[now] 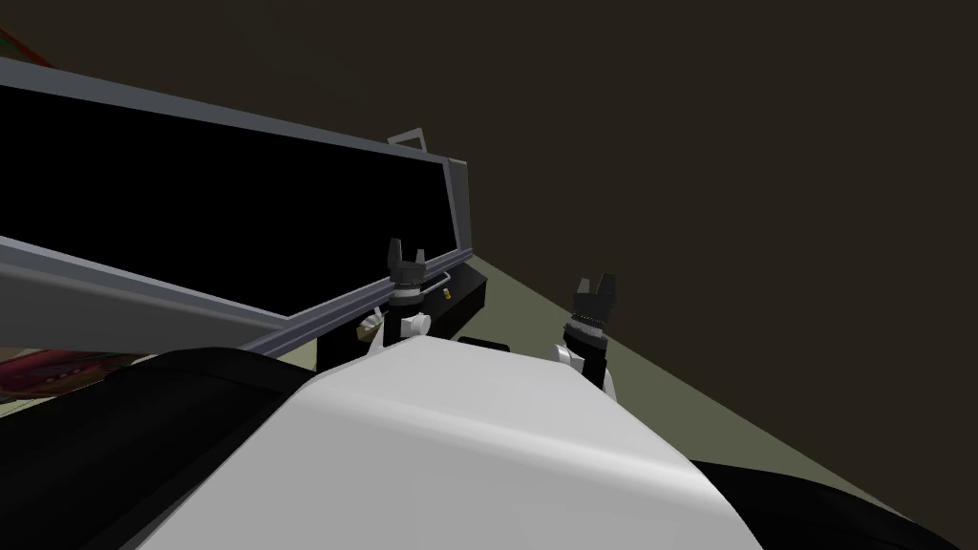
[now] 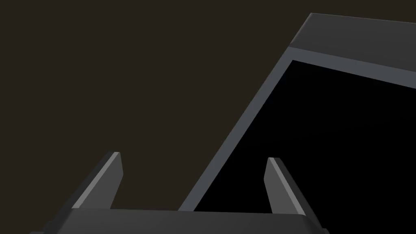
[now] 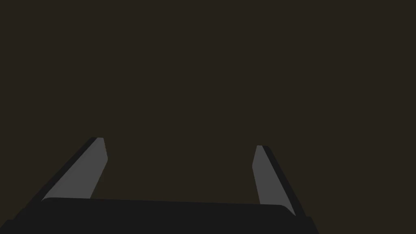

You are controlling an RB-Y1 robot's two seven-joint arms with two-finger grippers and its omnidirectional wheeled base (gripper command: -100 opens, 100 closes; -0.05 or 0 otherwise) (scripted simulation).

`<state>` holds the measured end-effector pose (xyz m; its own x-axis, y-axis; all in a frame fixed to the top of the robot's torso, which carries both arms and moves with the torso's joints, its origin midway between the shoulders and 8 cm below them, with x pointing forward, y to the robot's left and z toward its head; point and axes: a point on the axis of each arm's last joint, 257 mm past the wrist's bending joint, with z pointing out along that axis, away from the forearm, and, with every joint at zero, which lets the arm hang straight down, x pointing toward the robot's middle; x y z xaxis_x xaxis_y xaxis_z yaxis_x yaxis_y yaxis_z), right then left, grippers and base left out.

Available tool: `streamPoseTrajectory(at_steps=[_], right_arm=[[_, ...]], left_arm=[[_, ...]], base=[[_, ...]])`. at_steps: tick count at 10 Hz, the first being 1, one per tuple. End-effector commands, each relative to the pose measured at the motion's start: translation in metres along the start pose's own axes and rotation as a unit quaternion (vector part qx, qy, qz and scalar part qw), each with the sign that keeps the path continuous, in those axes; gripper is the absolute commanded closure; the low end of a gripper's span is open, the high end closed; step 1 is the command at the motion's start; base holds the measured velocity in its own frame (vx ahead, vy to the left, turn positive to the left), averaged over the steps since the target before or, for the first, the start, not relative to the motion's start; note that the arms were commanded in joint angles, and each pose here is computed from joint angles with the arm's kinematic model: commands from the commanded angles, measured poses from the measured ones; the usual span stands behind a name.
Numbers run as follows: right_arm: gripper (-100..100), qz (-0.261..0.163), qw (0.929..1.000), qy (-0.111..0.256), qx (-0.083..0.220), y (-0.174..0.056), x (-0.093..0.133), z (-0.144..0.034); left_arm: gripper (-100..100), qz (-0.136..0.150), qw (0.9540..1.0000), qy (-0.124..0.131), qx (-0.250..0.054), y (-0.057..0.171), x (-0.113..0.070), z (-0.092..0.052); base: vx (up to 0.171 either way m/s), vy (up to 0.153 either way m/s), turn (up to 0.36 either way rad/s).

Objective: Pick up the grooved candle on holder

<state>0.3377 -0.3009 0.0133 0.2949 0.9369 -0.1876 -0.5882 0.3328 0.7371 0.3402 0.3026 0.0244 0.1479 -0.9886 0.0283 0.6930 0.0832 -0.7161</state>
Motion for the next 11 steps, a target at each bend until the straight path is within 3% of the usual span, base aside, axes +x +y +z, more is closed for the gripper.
streamPoseTrajectory(at_steps=[1,5,11], right_arm=[[0,0.000,1.0000,0.000,0.000,0.000,0.000,0.000],[0,0.000,1.0000,0.000,0.000,0.000,0.000,0.000],[0,0.000,1.0000,0.000,0.000,0.000,0.000,0.000]], left_arm=[[-100,0.014,0.9997,0.016,-0.015,0.017,0.003,-0.001],[-100,0.042,0.9964,0.041,-0.060,0.065,0.004,-0.011],[-100,0.079,0.9861,0.068,-0.130,0.134,-0.003,-0.033]], base=[[-0.003,-0.051,-0.011],[0.004,-0.089,0.005],[0.020,-0.042,0.009]])
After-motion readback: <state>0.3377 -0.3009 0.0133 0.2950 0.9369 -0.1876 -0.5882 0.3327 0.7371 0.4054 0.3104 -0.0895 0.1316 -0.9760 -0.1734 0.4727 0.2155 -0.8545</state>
